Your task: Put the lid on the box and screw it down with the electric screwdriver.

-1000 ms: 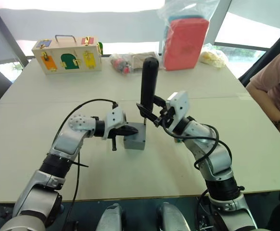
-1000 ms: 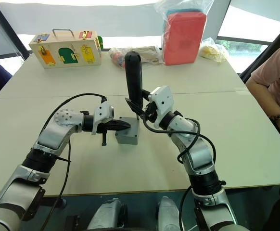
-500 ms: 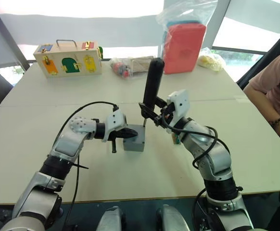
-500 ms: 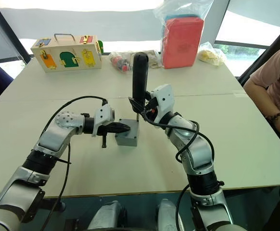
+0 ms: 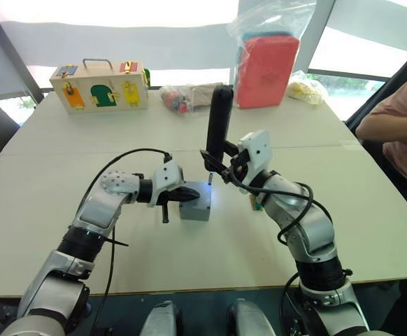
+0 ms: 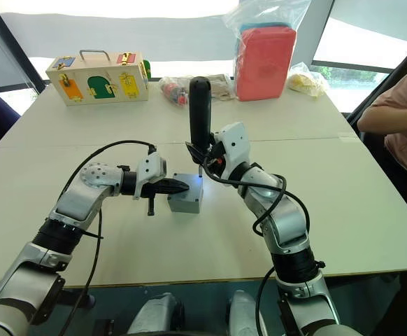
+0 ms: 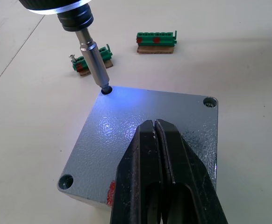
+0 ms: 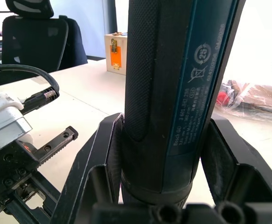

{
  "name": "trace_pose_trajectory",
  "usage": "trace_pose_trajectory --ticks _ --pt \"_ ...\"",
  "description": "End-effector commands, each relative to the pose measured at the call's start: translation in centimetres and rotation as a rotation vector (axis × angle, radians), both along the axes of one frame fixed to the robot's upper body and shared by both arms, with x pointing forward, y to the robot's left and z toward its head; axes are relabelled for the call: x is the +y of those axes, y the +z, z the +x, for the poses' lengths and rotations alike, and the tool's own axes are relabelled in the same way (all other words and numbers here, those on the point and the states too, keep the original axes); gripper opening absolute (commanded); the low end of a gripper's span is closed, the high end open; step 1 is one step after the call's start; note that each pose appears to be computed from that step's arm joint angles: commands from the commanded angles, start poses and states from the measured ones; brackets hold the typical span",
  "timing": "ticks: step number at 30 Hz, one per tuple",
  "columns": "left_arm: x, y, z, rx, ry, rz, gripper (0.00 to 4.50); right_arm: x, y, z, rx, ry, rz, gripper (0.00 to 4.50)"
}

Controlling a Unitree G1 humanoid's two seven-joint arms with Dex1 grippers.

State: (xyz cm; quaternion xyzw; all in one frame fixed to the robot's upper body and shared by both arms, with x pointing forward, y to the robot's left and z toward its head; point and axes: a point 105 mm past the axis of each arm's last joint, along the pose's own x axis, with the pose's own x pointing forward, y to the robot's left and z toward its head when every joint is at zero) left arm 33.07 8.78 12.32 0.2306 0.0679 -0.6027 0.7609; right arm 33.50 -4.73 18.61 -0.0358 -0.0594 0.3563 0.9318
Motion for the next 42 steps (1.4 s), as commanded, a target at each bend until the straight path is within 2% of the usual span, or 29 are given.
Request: trace_pose_trajectory --ticks 1,6,11,12,15,19,21,23,28,32,36,39,42 --pt "0.7 -0.7 0.0 0.018 0.019 0.02 0.0 -0.3 -6.5 0.0 0.244 -0.011 -0.12 1.88" --pt "0.7 -0.6 0.0 0.017 0.022 0.017 0.0 -0.3 -5.7 0.2 0.199 -0.001 -0.129 1.88" --pt "0.7 -0.2 -0.1 0.015 0.019 0.006 0.0 0.3 -1.5 -0.2 0.028 0.065 -0.054 1.88" --pt "0.7 0.0 -0.2 0.014 0.018 -0.001 0.0 0.3 -0.4 -0.3 -0.004 0.075 -0.039 1.88" --pt "0.8 0.5 -0.3 0.009 0.018 -0.018 0.0 0.0 5.5 -1.6 -0.132 0.112 0.115 1.88" --pt "0.5 0.8 -0.6 0.009 0.007 -0.031 0.0 -1.7 10.3 -2.7 -0.229 0.111 0.192 1.88" --pt "0.4 1.6 -0.9 -0.003 -0.006 -0.054 0.0 -3.1 12.7 -2.8 -0.241 0.09 0.221 1.88" --pt "-0.2 2.9 -1.1 -0.025 -0.023 -0.087 0.0 -5.1 13.6 -2.0 -0.181 0.01 0.209 1.88" --pt "-0.6 6.2 -1.8 -0.08 -0.064 -0.15 0.0 -10.9 10.9 0.5 0.157 -0.233 0.061 1.88" --pt "-0.4 8.0 -2.5 -0.1 -0.097 -0.168 0.0 -14.5 8.1 0.6 0.416 -0.342 -0.079 1.88" --pt "-0.2 9.5 -3.2 -0.123 -0.13 -0.166 0.0 -16.6 6.0 1.0 0.576 -0.41 -0.17 1.88" --pt "-0.1 10.0 -3.6 -0.096 -0.139 -0.212 0.0 -18.3 4.3 1.3 0.669 -0.49 -0.231 1.88" --pt "-0.1 8.9 -3.2 -0.109 -0.101 -0.203 0.0 -19.6 1.2 1.0 0.837 -0.507 -0.28 1.88"
